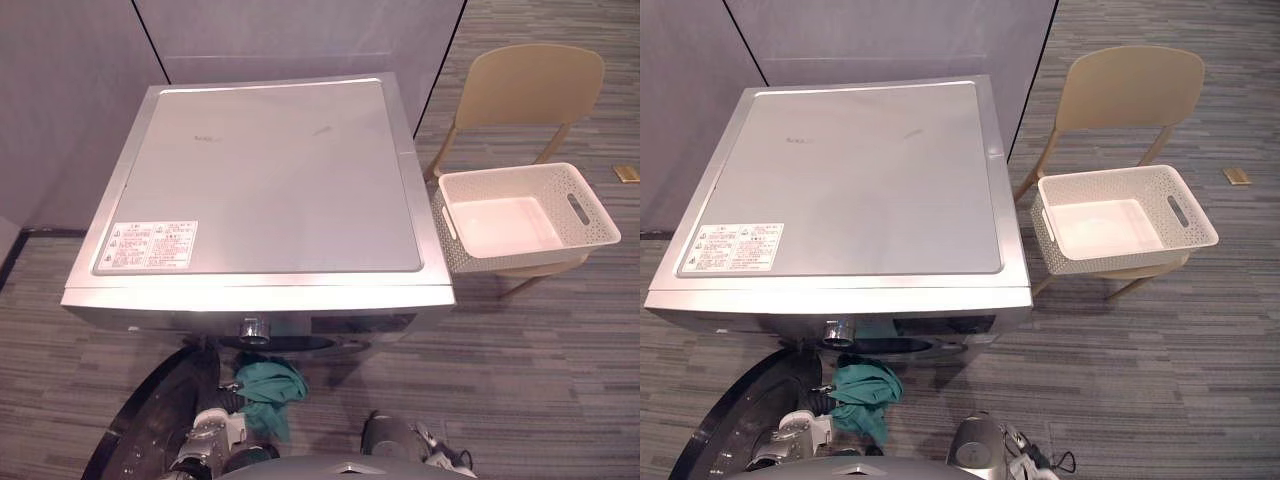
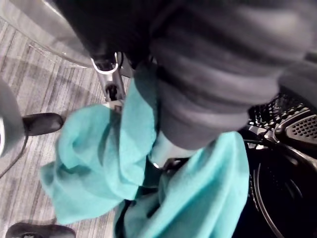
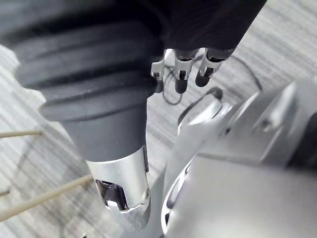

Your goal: Pick up the laundry basket with both hands and put the clothes into the washing machine.

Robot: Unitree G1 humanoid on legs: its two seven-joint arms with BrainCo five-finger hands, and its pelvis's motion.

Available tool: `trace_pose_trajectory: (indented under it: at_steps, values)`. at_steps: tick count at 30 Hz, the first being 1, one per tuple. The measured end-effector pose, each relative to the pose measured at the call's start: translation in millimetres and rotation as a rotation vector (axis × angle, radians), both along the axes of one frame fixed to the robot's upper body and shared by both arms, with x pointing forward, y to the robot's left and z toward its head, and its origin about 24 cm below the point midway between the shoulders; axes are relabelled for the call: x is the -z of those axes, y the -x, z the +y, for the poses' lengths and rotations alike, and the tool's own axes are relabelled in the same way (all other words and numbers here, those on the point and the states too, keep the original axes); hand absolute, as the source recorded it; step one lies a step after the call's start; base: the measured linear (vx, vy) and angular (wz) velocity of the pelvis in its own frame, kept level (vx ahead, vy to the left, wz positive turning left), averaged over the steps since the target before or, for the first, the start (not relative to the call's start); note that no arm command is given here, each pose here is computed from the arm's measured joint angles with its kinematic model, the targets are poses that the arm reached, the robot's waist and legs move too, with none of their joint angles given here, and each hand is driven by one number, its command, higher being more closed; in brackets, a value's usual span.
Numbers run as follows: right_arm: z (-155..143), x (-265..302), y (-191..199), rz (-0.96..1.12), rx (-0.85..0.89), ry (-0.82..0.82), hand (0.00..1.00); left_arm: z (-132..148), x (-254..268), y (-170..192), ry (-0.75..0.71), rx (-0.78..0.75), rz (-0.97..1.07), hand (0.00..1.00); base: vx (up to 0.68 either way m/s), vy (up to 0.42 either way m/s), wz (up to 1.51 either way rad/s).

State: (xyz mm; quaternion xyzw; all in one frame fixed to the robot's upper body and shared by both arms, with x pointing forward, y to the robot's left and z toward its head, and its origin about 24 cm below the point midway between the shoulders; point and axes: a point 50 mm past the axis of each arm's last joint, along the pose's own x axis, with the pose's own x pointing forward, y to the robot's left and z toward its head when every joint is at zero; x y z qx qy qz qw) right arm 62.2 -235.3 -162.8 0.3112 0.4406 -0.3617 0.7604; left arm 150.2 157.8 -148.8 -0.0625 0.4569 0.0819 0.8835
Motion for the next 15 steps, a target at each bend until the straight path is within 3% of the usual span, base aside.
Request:
trace_pose_trajectory:
  at_steps: [5, 8, 11, 15]
  values:
    - [6, 0, -6, -0.013, -0.006, -0.023, 0.0, 0, -12, -25, -0.003, 0.014, -0.078, 1.0, 0.03, -0.038, 0.2]
    - [7, -7, -39, -0.104, -0.022, -0.012, 0.0, 0, -27, -52, 0.006, 0.012, -0.17, 1.0, -0.05, -0.039, 0.11]
    - [-2, -26, -73, -0.262, -0.046, 0.048, 0.0, -16, -47, -80, 0.067, 0.005, -0.283, 1.0, -0.08, 0.057, -0.12]
    - [20, -43, -106, -0.423, -0.061, 0.006, 0.0, -27, -96, -130, 0.1, -0.016, -0.498, 1.0, -0.15, 0.03, -0.01]
